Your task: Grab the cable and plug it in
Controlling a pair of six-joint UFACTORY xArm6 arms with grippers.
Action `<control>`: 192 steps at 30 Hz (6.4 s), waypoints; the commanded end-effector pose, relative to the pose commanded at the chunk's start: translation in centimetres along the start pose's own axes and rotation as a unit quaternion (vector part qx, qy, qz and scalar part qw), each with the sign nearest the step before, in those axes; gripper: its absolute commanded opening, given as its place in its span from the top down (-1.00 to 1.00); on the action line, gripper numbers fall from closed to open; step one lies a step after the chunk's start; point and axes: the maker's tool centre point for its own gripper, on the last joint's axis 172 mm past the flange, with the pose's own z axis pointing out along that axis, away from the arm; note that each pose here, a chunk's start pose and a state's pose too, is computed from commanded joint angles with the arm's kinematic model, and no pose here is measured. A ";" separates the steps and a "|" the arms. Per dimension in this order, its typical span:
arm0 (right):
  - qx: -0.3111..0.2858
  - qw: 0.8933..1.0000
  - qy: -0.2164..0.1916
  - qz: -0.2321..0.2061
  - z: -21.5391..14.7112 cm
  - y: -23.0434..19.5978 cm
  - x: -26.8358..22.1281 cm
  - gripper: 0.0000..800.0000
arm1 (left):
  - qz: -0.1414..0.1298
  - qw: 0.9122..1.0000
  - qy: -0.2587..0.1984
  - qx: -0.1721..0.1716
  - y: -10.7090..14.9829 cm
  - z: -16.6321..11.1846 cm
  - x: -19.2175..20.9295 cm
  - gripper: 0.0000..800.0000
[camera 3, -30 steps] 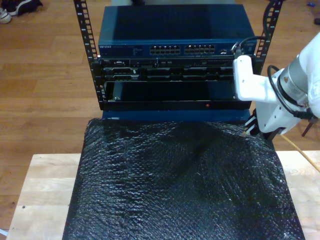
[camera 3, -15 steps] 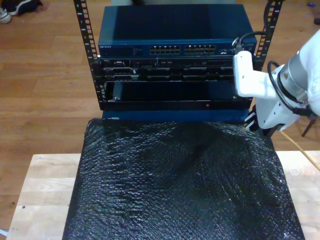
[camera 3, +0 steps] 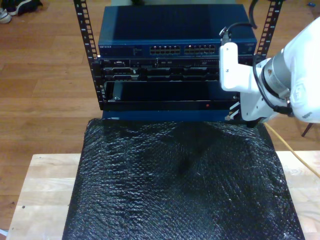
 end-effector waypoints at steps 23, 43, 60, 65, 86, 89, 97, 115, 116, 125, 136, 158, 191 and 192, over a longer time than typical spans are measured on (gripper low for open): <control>-0.166 0.985 -0.008 -0.036 1.7 8.8 0.3 1.00 | 0.001 1.000 0.000 0.000 0.0 0.0 0.0 -1.00; -0.205 0.975 0.003 -0.084 2.0 12.3 4.4 1.00 | 0.000 1.000 0.000 0.000 0.0 0.0 0.0 -1.00; -0.232 0.961 0.005 -0.148 3.9 13.7 7.5 1.00 | 0.000 1.000 0.000 0.000 0.0 0.0 0.0 -1.00; -0.246 0.956 0.006 -0.162 4.5 13.9 7.9 1.00 | 0.000 1.000 0.000 0.000 0.0 0.0 0.0 -1.00; -0.320 0.926 0.037 -0.196 3.0 13.3 10.7 1.00 | 0.000 1.000 0.000 0.000 0.0 0.0 0.0 -1.00; -0.342 0.918 0.044 -0.196 2.5 13.1 10.7 1.00 | 0.000 1.000 0.000 0.000 0.0 0.0 0.0 -1.00; -0.393 0.898 0.059 -0.186 1.7 13.6 10.5 1.00 | 0.000 1.000 0.000 0.000 0.0 0.0 0.0 -1.00; -0.458 0.879 0.056 -0.120 1.4 14.8 7.6 1.00 | 0.000 1.000 0.000 0.000 0.0 0.0 0.0 -1.00; -0.463 0.876 0.056 -0.119 1.4 14.9 7.5 1.00 | 0.001 1.000 0.000 0.000 0.0 0.0 0.0 -1.00; -0.485 0.865 0.060 -0.116 1.6 15.7 7.6 1.00 | 0.000 1.000 0.000 0.000 0.0 0.0 0.0 -1.00; -0.567 0.818 0.040 -0.095 1.6 18.3 6.0 1.00 | 0.001 1.000 0.000 0.000 0.0 0.0 0.0 -1.00; -0.607 0.789 -0.064 -0.066 2.1 18.8 2.4 1.00 | 0.000 1.000 0.000 0.000 0.0 0.0 0.0 -1.00; -0.593 0.799 -0.087 -0.051 6.0 15.4 2.5 1.00 | 0.000 1.000 0.000 0.000 0.0 0.0 0.0 -1.00; -0.594 0.798 -0.089 -0.054 6.0 15.5 2.6 1.00 | 0.000 1.000 0.000 0.000 0.0 0.0 0.0 -1.00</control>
